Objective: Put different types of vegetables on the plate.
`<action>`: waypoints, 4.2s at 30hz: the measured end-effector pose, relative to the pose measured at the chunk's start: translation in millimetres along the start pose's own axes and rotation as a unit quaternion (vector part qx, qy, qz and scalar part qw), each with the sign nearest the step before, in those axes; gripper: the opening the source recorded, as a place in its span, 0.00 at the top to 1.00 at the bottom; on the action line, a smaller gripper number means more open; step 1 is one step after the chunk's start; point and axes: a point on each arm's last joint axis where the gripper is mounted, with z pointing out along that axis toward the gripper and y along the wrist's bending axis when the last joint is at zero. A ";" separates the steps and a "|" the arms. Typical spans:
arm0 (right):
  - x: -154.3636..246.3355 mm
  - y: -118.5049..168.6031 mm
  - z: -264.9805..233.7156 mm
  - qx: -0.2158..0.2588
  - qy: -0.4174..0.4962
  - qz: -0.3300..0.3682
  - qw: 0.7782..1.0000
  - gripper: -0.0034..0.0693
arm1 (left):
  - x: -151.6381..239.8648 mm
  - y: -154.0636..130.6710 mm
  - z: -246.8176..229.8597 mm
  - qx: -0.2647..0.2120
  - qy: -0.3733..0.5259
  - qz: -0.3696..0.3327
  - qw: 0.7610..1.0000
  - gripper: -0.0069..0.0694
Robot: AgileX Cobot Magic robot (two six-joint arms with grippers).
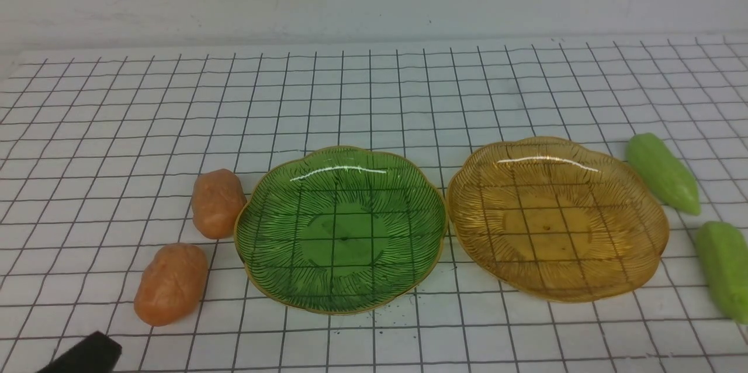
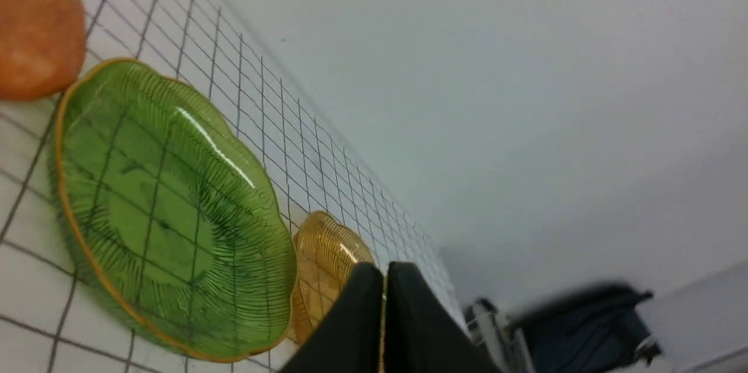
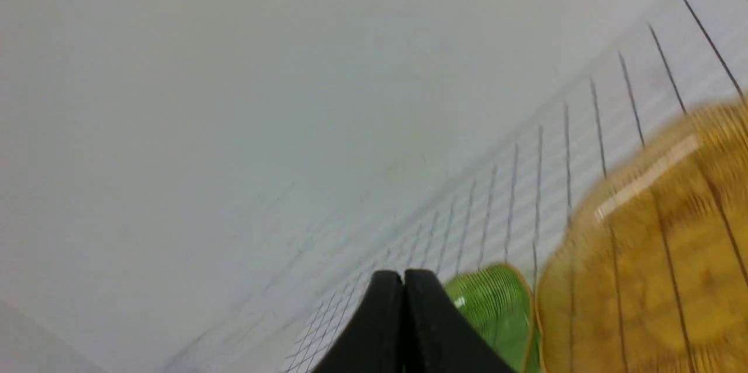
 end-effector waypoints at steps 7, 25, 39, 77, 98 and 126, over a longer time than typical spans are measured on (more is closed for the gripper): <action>-12.4 24.8 42.2 0.036 0.285 -0.186 0.940 0.96 | -6.1 -21.9 28.5 -0.111 0.342 0.149 0.921 0.92; -37.8 -50.7 150.8 0.353 0.468 -0.254 0.769 0.87 | -30.1 27.6 90.6 -0.264 0.436 0.178 0.842 0.74; -13.2 -126.2 181.3 0.447 0.488 -0.205 0.721 0.29 | -32.1 28.0 93.0 -0.265 0.421 0.184 0.848 0.50; -47.7 -84.2 225.3 0.364 0.442 -0.161 0.804 0.44 | -31.8 28.0 92.6 -0.265 0.423 0.183 0.847 0.50; 68.2 -83.8 276.8 0.225 0.558 -0.198 0.774 0.13 | -32.2 28.0 93.1 -0.262 0.422 0.189 0.847 0.50; -33.6 -184.4 322.3 0.373 0.469 -0.226 0.768 0.16 | -32.9 28.0 93.9 -0.261 0.417 0.192 0.849 0.50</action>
